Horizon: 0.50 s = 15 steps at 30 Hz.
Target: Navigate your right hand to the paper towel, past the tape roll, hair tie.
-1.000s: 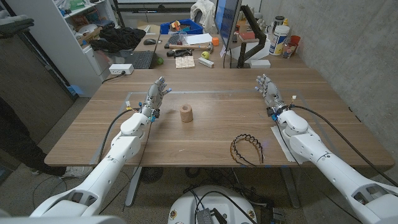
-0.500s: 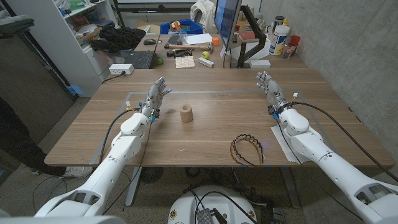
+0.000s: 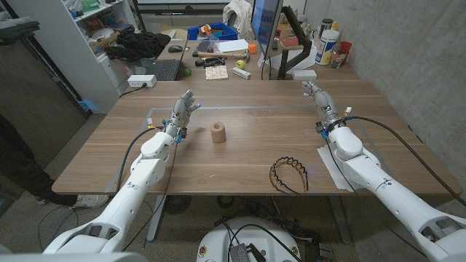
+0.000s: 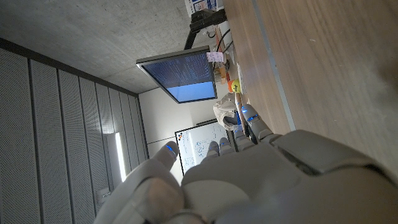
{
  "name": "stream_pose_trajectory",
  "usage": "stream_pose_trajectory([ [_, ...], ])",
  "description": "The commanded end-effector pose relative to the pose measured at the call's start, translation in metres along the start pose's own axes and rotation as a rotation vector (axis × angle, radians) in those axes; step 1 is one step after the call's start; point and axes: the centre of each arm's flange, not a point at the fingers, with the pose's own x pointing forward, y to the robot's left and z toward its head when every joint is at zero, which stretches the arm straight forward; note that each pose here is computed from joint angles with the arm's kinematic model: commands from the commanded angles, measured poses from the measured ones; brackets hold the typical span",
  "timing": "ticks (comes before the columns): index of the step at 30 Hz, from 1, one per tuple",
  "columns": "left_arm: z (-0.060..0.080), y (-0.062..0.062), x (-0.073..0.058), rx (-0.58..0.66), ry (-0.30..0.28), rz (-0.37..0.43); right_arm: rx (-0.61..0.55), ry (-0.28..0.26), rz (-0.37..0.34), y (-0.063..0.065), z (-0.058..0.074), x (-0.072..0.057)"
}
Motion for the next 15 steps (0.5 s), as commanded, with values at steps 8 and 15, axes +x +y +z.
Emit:
stream_pose_trajectory([
  [8,0.001,-0.003,0.003,0.002,-0.001,-0.012,-0.186,-0.086,0.004,-0.020,0.027,-0.011],
  [15,0.001,-0.003,0.003,0.004,-0.001,-0.015,-0.268,-0.106,0.029,-0.022,0.034,-0.013],
])
